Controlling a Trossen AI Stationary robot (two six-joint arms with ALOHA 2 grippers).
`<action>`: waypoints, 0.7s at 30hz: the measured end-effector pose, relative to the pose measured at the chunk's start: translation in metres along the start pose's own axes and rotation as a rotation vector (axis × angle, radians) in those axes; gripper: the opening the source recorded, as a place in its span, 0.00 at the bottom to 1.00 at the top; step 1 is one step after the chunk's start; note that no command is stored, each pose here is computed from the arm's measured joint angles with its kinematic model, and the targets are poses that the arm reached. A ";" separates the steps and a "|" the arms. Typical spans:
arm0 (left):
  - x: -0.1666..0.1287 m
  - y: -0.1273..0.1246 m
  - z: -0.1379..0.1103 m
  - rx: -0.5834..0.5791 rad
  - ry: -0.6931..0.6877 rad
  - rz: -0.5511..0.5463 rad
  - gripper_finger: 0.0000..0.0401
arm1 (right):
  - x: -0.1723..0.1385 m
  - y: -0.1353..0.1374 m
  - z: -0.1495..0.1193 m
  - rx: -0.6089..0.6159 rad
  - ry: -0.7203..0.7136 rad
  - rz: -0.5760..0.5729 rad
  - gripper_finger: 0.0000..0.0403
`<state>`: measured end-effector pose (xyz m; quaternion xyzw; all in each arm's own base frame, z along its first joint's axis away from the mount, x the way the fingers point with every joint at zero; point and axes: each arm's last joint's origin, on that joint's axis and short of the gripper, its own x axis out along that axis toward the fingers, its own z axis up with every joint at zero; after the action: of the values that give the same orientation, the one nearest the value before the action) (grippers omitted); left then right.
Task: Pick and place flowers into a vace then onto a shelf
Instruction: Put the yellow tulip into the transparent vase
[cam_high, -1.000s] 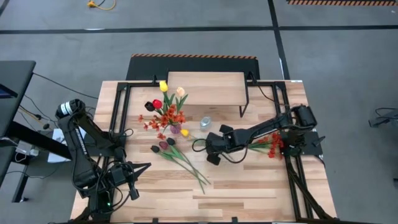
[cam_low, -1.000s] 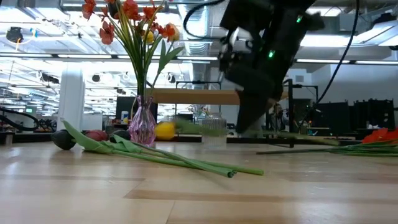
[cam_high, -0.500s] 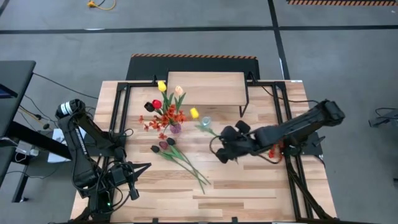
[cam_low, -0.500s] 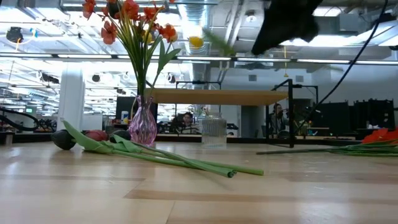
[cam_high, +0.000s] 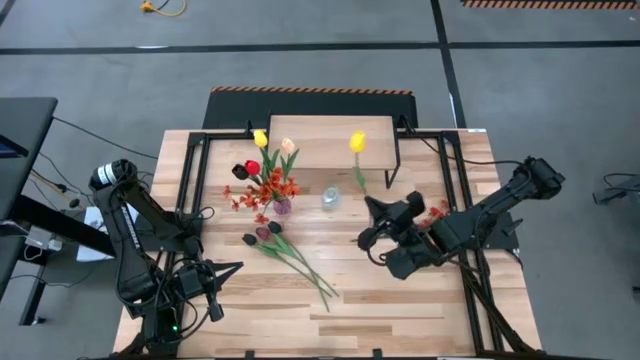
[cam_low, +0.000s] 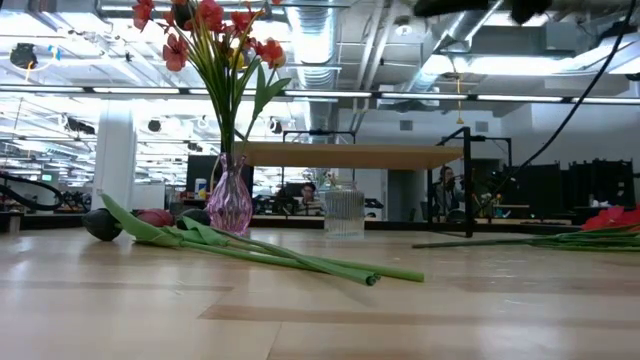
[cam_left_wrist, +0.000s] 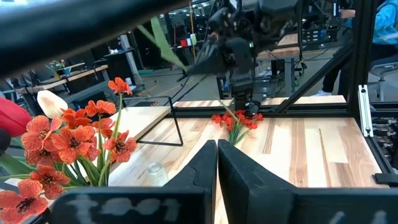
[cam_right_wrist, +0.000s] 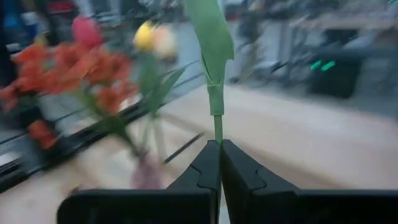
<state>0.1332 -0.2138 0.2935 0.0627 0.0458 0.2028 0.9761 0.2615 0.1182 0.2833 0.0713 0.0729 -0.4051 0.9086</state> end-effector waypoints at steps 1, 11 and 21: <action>0.000 0.000 0.000 0.000 0.000 0.000 0.00 | 0.004 0.002 -0.004 0.009 0.021 0.045 0.00; 0.000 0.000 0.000 0.000 -0.002 0.001 0.00 | 0.015 -0.014 -0.009 -0.027 -0.379 0.696 0.00; 0.000 0.000 0.000 0.010 -0.007 0.005 0.00 | 0.053 -0.087 -0.021 0.027 -0.620 0.621 0.00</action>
<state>0.1331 -0.2135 0.2938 0.0682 0.0430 0.2048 0.9755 0.2302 0.0257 0.2462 -0.0231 -0.2335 -0.1160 0.9652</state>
